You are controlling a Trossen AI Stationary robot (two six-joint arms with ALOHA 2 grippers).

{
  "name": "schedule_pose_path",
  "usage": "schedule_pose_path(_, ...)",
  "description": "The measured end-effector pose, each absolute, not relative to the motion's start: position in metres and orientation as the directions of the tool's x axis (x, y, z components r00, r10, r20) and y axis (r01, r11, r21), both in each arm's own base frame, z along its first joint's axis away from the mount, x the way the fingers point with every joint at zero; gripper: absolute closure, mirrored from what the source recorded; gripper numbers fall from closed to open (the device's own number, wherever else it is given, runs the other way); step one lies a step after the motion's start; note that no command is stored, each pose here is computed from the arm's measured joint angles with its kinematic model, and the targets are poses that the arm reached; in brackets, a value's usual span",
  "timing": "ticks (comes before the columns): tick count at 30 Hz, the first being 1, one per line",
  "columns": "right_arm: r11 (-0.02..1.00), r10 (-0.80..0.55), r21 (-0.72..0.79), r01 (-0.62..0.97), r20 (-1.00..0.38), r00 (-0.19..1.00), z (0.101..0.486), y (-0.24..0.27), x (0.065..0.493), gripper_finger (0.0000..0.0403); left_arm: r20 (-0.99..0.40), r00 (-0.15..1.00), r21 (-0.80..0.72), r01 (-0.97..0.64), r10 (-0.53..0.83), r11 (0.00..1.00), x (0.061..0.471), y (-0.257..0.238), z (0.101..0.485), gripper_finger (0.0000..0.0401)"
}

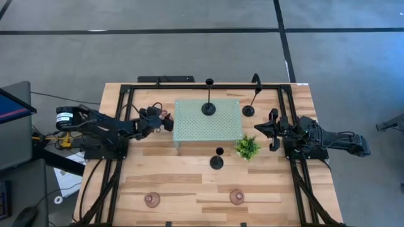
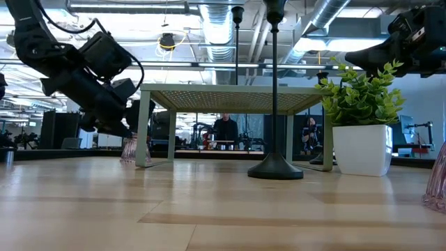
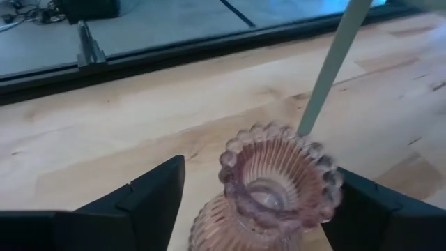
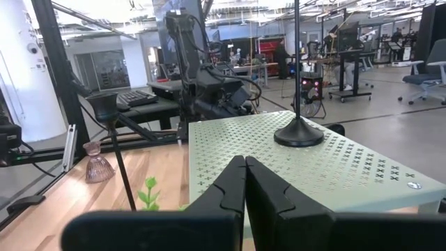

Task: Pick & Place candle stick holders
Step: Put the top pink candle holder on the shelf

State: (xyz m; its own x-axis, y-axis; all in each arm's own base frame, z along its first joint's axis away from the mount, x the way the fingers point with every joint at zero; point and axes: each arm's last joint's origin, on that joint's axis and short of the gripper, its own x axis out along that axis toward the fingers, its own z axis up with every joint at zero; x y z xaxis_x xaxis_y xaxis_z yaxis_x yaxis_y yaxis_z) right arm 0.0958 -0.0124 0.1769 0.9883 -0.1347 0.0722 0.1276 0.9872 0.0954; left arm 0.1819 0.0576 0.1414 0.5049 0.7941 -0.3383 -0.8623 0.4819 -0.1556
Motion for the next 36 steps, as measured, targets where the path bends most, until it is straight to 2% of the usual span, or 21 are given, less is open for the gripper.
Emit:
schedule_pose_path(12,0.987,-0.134,0.095,0.127,0.072,0.988,0.177,-0.012,0.096,0.0403,-0.355,0.488,-0.155,-0.872,0.798,0.464,0.184,0.059,0.135,0.0238)
schedule_pose_path(16,0.987,-0.135,0.095,0.127,0.072,0.988,0.177,-0.012,0.096,0.0403,-0.35,0.488,-0.154,-0.872,0.8,0.465,0.184,0.059,0.136,0.0265)
schedule_pose_path(36,0.987,-0.134,0.095,0.127,0.072,0.988,0.177,-0.012,0.096,0.0403,-0.397,0.52,-0.108,-0.844,0.756,0.525,0.172,0.054,0.145,0.0264)
